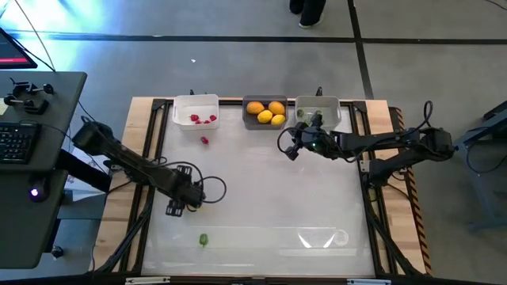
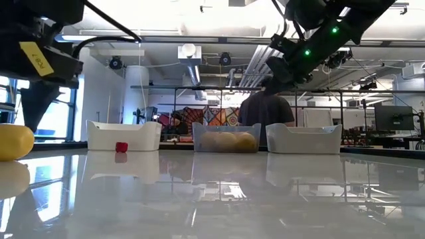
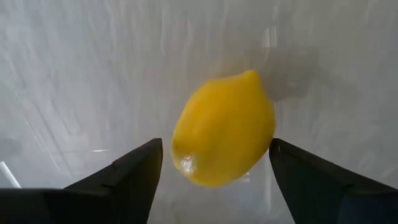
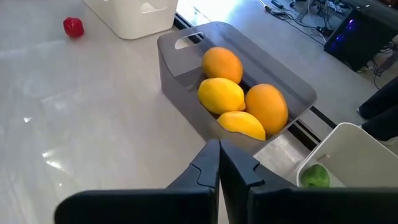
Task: Sort produce into baskets
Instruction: Put the lemon into the black bin
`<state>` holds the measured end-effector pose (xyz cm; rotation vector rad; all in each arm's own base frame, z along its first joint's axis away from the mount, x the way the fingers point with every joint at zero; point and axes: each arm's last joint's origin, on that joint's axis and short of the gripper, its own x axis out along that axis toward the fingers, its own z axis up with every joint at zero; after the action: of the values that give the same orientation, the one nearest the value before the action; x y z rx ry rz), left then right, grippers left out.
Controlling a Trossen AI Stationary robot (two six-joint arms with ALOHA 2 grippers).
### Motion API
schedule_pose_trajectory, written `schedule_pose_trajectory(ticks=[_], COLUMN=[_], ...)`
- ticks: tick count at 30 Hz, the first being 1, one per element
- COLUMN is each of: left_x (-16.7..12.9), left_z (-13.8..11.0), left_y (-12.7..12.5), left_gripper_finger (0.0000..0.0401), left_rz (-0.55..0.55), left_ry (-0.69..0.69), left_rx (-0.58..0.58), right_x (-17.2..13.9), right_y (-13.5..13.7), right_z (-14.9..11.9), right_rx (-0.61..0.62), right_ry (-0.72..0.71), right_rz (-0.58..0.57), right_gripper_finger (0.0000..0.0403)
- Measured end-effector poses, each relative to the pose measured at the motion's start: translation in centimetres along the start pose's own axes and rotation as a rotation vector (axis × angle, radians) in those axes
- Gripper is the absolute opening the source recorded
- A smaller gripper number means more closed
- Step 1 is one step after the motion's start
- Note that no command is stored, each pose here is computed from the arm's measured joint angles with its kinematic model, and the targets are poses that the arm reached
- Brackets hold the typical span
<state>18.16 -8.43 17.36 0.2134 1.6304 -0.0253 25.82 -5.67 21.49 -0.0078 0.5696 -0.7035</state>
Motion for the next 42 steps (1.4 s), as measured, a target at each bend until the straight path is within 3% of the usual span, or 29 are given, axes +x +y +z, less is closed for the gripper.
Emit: schedule_pose_trajectory(ticks=[15,22,26,35,42], left_x=[0.0,-1.8,-3.7,-8.5,-9.2], left_z=[0.8,2.6,4.1,6.4,8.8], left_y=[0.0,2.0,5.2,15.6,22.6], left_gripper_finger=[0.0161,0.0153,0.0153,0.0152,0.0152], left_rz=[-0.009,0.027,0.087,0.293,0.387], left_ry=[-0.061,-0.146,-0.219,-0.402,-0.429], left_rx=[0.044,0.072,0.105,0.139,0.124], right_x=[0.0,0.0,0.2,1.0,1.6], right_y=[0.0,-0.1,-0.4,-2.0,-3.3], right_z=[-0.2,-0.1,-0.1,0.6,1.3], right_rx=[-0.015,-0.041,-0.056,-0.049,-0.036], right_ry=[0.014,0.014,0.017,-0.02,-0.072], right_rz=[-0.002,-0.004,-0.015,-0.021,-0.05], right_gripper_finger=[0.0,0.0,0.0,0.0,0.0])
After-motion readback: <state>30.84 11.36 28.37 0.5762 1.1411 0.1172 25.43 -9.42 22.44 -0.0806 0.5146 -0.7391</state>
